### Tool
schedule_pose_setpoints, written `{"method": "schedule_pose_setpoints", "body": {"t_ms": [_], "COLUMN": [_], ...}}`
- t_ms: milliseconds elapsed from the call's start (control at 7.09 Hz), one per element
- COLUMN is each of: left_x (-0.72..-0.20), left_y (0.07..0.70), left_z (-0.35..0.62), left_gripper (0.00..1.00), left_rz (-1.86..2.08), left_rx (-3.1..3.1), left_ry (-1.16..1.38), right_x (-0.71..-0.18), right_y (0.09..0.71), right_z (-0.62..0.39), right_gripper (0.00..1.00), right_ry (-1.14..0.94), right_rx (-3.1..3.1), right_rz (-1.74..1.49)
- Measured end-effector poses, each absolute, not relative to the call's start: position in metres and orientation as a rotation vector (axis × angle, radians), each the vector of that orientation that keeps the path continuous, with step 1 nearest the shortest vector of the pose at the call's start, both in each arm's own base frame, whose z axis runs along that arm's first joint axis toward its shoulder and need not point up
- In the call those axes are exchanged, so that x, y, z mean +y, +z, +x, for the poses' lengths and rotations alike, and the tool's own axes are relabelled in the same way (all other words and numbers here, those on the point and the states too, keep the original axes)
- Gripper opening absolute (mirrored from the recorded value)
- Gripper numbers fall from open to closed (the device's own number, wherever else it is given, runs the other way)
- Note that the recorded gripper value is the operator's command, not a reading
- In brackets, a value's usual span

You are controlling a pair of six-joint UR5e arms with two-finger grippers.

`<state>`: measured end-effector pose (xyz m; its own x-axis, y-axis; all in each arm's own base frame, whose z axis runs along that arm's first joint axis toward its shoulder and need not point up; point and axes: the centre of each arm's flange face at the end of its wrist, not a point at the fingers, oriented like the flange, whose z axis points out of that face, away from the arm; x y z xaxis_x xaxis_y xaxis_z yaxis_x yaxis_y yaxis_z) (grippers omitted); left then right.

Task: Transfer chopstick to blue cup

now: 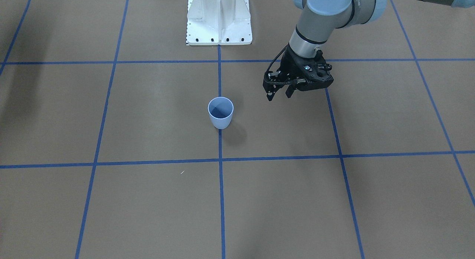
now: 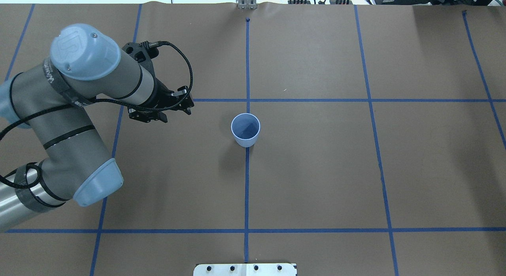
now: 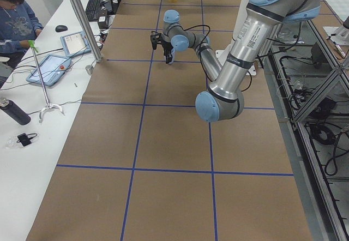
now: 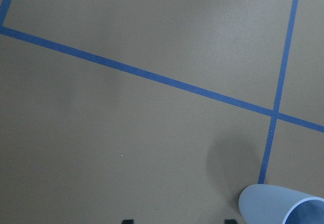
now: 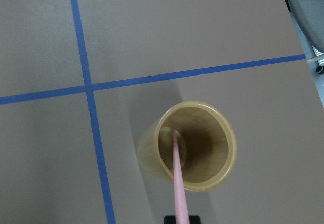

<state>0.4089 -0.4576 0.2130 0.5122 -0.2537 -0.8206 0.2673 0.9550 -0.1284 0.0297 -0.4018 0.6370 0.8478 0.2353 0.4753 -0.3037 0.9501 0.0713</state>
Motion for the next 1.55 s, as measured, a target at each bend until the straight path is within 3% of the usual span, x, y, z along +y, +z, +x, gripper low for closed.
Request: {"method": "schedule_pose_setpoints", "body": {"t_ms": [705, 1128, 1551], "left_x": [-0.456, -0.457, -0.446], "left_y": [0.215, 0.217, 0.257], "left_z": [0.413, 0.412, 0.369], "left_gripper": [0.68, 0.68, 0.68], "left_rz": [0.01, 0.01, 0.04], "left_rx": [0.979, 0.977, 0.945], "left_ry": [-0.315, -0.317, -0.28], "right_x": [-0.39, -0.387, -0.454], "right_y": [0.603, 0.512, 0.416], "right_z": [0.114, 0.127, 0.057], "right_gripper": [0.0, 0.0, 0.0], "right_ry": [0.268, 0.263, 0.297], "right_rx": [-0.451, -0.509, -0.661], "right_rz": [0.227, 0.176, 0.148]}}
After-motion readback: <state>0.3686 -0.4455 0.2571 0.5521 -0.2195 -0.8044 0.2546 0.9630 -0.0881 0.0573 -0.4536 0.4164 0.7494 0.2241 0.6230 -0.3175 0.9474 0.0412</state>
